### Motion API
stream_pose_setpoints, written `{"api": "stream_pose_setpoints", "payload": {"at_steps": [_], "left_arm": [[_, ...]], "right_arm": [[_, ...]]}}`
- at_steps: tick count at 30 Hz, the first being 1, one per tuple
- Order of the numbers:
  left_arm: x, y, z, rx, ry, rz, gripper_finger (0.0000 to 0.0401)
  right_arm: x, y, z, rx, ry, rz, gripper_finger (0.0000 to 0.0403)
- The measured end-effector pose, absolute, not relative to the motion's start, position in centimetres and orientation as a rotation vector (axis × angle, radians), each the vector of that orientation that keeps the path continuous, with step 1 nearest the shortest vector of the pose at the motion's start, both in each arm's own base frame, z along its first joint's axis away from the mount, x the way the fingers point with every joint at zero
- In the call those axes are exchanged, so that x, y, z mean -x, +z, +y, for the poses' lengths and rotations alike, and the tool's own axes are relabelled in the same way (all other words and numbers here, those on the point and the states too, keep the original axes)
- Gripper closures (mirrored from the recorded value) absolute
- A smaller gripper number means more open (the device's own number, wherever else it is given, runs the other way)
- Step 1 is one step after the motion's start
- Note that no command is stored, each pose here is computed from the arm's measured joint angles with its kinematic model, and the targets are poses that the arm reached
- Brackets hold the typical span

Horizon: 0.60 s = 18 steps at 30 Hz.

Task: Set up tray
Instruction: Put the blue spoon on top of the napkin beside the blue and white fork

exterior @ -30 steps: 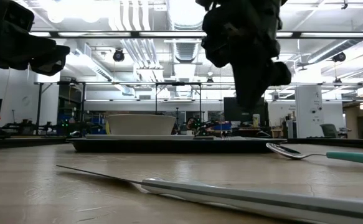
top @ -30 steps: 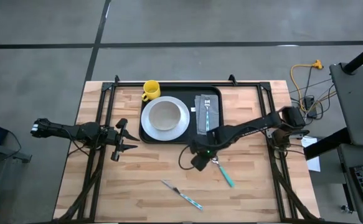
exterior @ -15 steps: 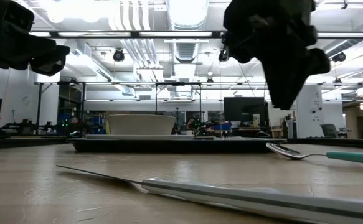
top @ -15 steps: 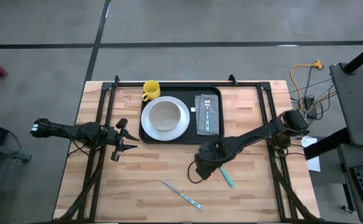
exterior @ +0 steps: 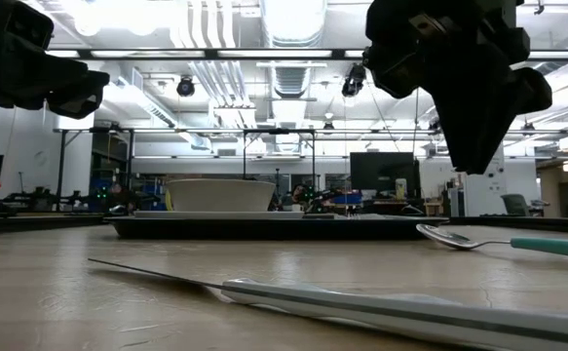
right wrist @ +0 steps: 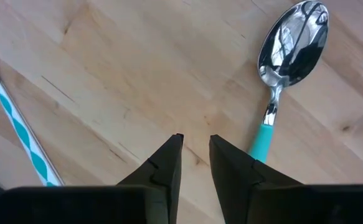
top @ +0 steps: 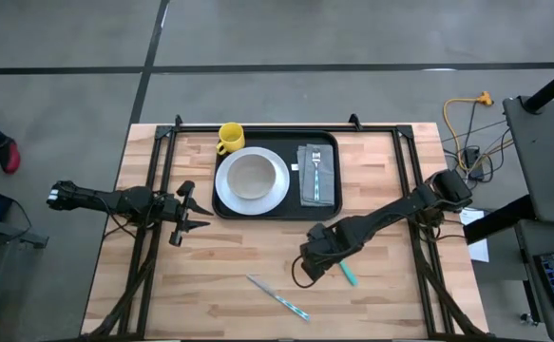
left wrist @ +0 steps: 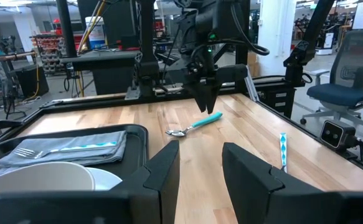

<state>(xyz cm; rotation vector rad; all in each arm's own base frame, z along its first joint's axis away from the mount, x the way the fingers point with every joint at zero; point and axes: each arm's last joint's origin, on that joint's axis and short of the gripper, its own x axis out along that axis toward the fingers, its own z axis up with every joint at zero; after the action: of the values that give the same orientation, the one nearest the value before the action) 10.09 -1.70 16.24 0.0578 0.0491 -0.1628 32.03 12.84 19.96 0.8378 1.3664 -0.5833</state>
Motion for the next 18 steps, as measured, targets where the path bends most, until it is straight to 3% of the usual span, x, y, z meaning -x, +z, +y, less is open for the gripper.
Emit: {"api": "stream_pose_setpoints", "payload": {"at_steps": [18], "left_arm": [[-10.09, 16.25, -1.7, -0.058, -0.163, 0.049, 0.0299]], "right_arm": [[-32.17, 19.97, 12.93, -0.867, -0.616, 1.326, 0.0319]]}}
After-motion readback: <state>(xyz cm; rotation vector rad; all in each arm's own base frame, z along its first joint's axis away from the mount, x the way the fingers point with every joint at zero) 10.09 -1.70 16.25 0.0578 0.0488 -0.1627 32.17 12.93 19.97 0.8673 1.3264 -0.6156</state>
